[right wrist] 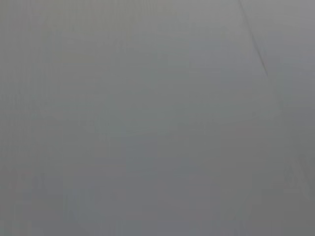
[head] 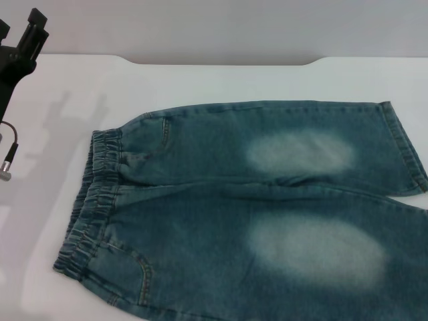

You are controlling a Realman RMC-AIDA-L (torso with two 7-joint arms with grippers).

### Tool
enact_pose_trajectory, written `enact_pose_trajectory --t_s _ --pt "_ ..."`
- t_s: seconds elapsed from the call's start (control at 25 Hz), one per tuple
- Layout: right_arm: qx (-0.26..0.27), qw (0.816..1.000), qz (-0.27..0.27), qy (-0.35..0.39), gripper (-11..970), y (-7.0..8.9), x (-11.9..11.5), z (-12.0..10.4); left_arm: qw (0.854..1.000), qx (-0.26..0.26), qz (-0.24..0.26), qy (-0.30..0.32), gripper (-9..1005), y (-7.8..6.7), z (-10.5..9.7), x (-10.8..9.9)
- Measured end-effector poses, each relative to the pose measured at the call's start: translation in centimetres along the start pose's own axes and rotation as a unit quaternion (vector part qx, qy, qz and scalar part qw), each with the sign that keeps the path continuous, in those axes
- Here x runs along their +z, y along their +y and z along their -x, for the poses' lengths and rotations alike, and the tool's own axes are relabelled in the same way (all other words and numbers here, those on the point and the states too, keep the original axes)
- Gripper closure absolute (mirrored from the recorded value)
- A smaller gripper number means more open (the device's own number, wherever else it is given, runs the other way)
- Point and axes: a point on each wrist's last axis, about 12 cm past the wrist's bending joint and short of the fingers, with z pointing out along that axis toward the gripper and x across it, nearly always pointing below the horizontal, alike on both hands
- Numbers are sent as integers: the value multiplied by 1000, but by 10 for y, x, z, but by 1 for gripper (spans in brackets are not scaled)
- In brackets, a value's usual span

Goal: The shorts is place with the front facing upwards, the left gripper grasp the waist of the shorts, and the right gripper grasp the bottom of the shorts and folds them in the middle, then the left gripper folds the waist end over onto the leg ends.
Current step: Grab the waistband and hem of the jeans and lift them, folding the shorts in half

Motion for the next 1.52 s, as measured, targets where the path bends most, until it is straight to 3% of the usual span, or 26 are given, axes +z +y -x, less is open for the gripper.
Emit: enact_pose_trajectory --t_s 0.6,0.72,0.92,1.08,1.28,1.44,1.52 --pt "5 1000 3 -2 499 4 3 -1 1000 11 8 1 180 2 -1 -2" --pt "4 1000 4 3 499 3 5 -2 1000 -15 0 20 183 1 -3 4" --pt "6 1000 12 16 499 4 10 -5 993 -48 -82 64 188 -11 6 29" --pt "6 1000 13 20 499 5 12 -6 973 -52 -204 95 192 -28 40 58" --pt "5 1000 11 23 499 4 12 -7 920 -36 -326 214 197 -45 87 86" --pt "2 1000 6 28 499 1 12 -7 876 -23 -374 303 201 -50 123 90" --pt "2 1000 3 29 499 0 13 -8 857 -17 -375 353 204 -48 136 86"
